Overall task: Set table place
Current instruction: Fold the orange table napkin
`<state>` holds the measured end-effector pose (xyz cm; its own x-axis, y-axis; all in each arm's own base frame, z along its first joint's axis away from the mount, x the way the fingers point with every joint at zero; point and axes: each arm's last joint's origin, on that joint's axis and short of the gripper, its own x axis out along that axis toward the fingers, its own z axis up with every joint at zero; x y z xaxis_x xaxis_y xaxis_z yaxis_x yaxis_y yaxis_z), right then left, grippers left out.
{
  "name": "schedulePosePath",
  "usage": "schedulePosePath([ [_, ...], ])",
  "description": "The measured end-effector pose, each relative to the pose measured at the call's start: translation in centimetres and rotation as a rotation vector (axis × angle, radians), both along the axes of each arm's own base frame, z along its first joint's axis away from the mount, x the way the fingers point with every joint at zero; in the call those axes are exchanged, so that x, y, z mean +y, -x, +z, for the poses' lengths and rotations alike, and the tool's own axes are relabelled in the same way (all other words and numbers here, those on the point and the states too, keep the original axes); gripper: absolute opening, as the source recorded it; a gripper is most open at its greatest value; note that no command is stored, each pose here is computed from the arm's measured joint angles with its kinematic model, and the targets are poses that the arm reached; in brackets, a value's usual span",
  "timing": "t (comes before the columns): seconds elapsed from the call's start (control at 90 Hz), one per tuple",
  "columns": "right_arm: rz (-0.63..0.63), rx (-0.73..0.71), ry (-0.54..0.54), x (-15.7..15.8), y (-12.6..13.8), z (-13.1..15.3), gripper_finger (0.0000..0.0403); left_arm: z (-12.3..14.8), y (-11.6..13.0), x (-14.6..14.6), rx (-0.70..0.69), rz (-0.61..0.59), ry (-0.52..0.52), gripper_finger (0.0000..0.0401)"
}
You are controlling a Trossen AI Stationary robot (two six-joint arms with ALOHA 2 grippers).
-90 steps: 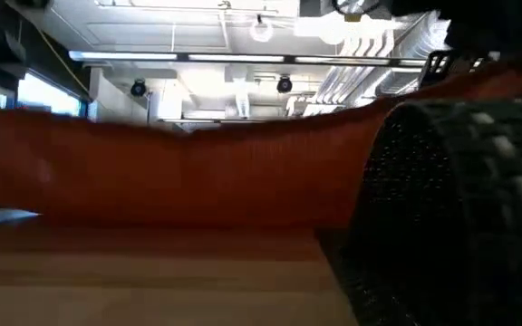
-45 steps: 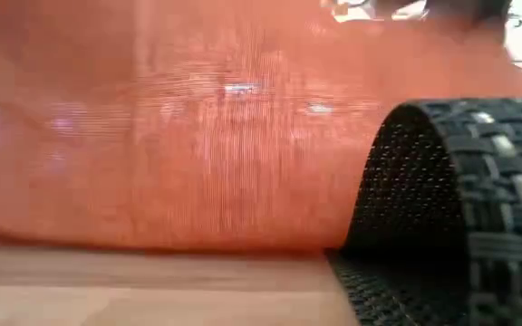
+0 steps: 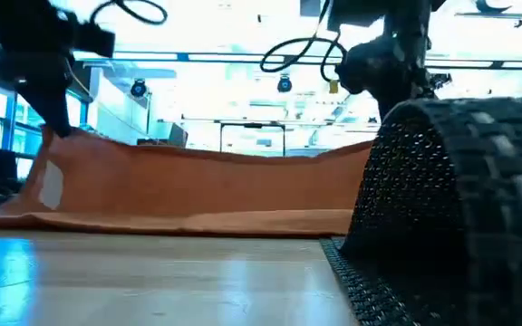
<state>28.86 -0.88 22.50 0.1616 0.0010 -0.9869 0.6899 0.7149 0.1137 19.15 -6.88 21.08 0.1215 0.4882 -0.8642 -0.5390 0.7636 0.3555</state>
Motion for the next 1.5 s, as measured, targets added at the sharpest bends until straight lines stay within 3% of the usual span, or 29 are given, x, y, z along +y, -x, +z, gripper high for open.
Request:
schedulePosePath([
  [0.322,-0.017,0.059,0.096,-0.1,-0.8,-1.7,0.0,-1.1,-0.3,1.2,-0.003,0.019,-0.003,0.0001],
  [0.456,-0.029,0.065,0.122,-0.2,-0.8,-1.8,0.0007,-1.2,-0.4,1.6,-0.005,0.041,-0.005,0.0023],
  [0.711,-0.066,0.094,0.21,-0.4,-0.4,-1.7,0.01,-0.8,-0.2,3.1,0.015,0.149,0.025,0.011],
  [0.822,-0.072,0.077,0.237,-0.2,0.1,-0.8,0.0146,-0.2,0.1,3.3,0.016,0.212,0.131,0.0139],
  [1.067,-0.01,-0.041,0.252,1.3,0.6,1.3,0.0195,-0.1,1.4,0.7,-0.001,0.515,0.543,0.0165],
  [1.289,0.023,-0.165,0.257,2.3,-0.6,1.5,0.0197,-3.2,2.8,-1.3,-0.003,0.701,0.633,0.0178],
  [1.5,0.049,-0.202,0.26,2.5,-0.9,1.6,0.0197,-6.6,2.6,-1.8,-0.129,0.759,0.827,0.0178],
])
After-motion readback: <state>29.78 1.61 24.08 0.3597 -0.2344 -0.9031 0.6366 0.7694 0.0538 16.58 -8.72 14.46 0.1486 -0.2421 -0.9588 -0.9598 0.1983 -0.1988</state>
